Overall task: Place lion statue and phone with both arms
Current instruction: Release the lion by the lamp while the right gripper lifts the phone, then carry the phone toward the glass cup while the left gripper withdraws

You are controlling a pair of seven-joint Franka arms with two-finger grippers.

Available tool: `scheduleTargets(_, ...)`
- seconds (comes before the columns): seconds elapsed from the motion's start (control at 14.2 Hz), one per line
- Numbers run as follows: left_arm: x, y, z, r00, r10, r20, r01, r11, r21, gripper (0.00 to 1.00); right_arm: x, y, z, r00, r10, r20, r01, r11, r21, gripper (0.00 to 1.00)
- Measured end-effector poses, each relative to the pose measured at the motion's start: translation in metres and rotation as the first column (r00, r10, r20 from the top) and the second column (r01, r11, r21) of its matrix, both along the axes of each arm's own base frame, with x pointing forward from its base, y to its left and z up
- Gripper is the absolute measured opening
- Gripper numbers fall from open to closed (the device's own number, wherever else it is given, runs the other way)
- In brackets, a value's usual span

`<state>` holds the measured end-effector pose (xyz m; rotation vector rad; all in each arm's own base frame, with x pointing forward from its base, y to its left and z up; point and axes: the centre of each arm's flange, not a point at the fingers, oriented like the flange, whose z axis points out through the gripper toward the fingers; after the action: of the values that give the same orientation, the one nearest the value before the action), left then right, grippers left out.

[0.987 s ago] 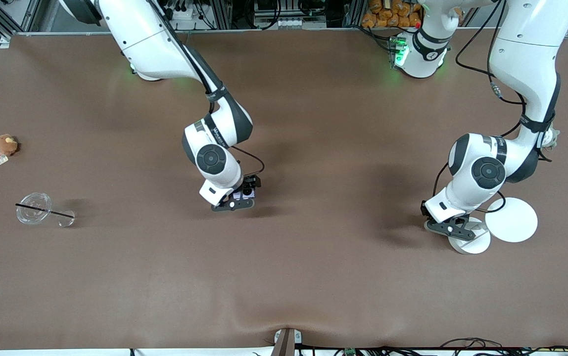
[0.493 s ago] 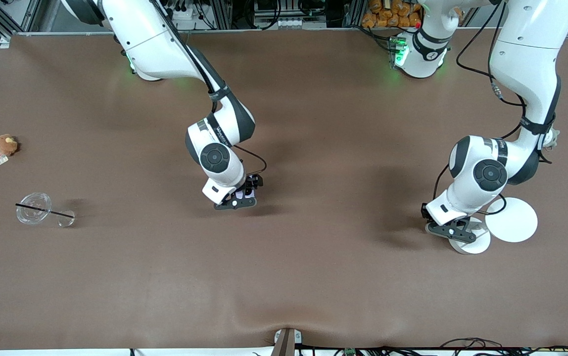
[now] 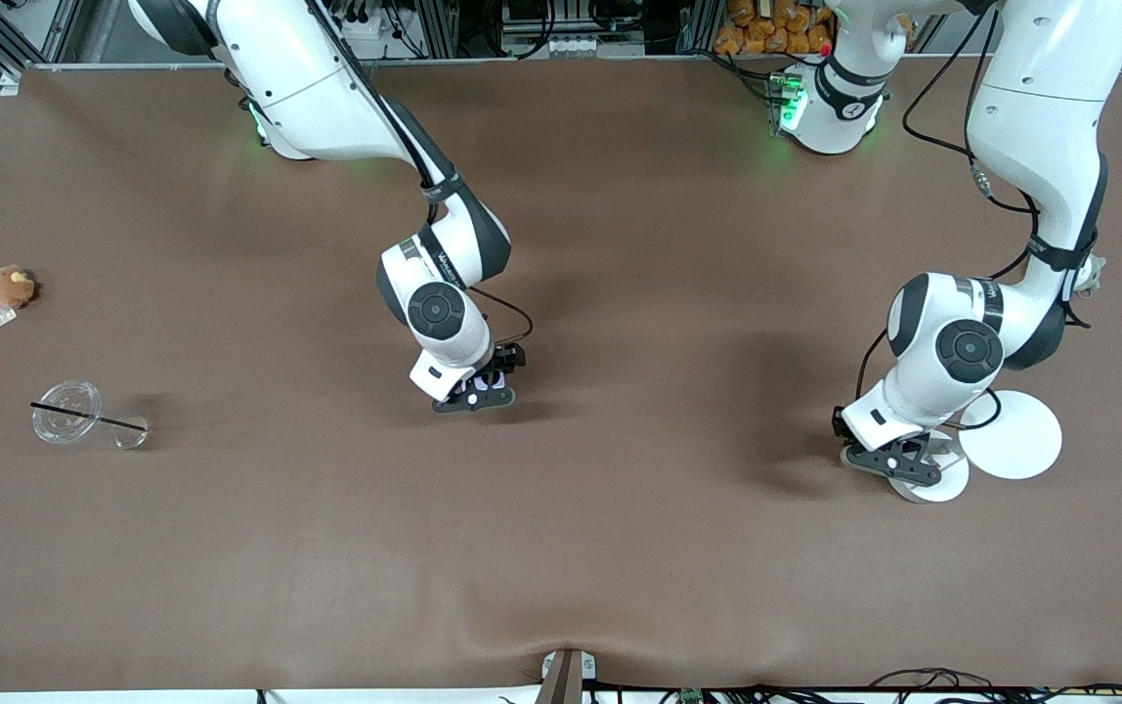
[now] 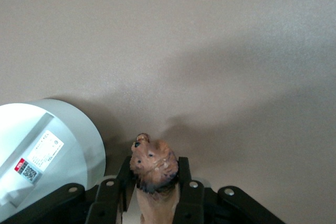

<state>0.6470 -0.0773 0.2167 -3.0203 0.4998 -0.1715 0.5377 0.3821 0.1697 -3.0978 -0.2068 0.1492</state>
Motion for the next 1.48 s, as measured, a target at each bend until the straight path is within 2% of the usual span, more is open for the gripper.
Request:
scheduleTargets(0.07, 0.002, 0.0, 0.0, 1.0, 0.001, 0.002, -0.001, 1.0, -0.001, 0.37, 0.001, 0.0, 0.003, 1.0, 0.001, 0.002, -0.001, 1.0, 0.0, 0.84)
scheduleTargets(0.14, 0.004, 0.0, 0.0, 1.0, 0.001, 0.004, -0.001, 1.0, -0.001, 0.37, 0.001, 0.0, 0.003, 1.0, 0.0, 0.003, 0.0, 1.0, 0.0, 0.84)
scheduleTargets(0.35, 0.008, 0.001, -0.011, 1.0, 0.017, 0.0, -0.017, 1.0, -0.016, 0.47, 0.007, -0.008, 0.006, 1.0, -0.01, -0.012, 0.01, 1.0, -0.017, 0.84)
scheduleTargets(0.49, 0.01, 0.002, -0.012, 1.0, 0.028, 0.003, -0.028, 0.999, -0.026, 0.63, 0.024, -0.018, 0.023, 0.998, -0.033, -0.057, 0.031, 0.999, -0.041, 0.84)
scheduleTargets(0.56, 0.012, 0.0, -0.008, 1.0, 0.027, 0.01, -0.027, 0.999, -0.03, 0.75, 0.036, -0.026, 0.037, 0.996, -0.049, -0.081, 0.045, 0.998, -0.05, 0.84)
scheduleTargets(0.78, 0.015, -0.019, 0.02, 1.0, 0.006, 0.016, -0.005, 0.999, -0.041, 1.0, 0.069, -0.061, 0.067, 0.99, -0.112, -0.089, 0.108, 0.993, -0.047, 0.84)
scheduleTargets(0.99, 0.009, -0.036, 0.073, 1.0, -0.016, -0.019, 0.015, 1.0, -0.021, 1.0, 0.1, -0.109, 0.079, 0.979, -0.19, -0.068, 0.188, 0.982, -0.034, 0.84)
scheduleTargets(1.2, -0.006, -0.047, 0.137, 0.995, -0.021, -0.095, 0.024, 0.999, 0.023, 1.0, 0.121, -0.174, 0.092, 0.956, -0.272, -0.107, 0.268, 0.962, -0.052, 0.84)
scheduleTargets(1.48, -0.034, -0.047, 0.241, 0.983, 0.011, -0.182, 0.004, 0.997, 0.081, 1.0, 0.136, -0.254, 0.118, 0.95, -0.284, -0.13, 0.282, 0.959, -0.036, 0.84)
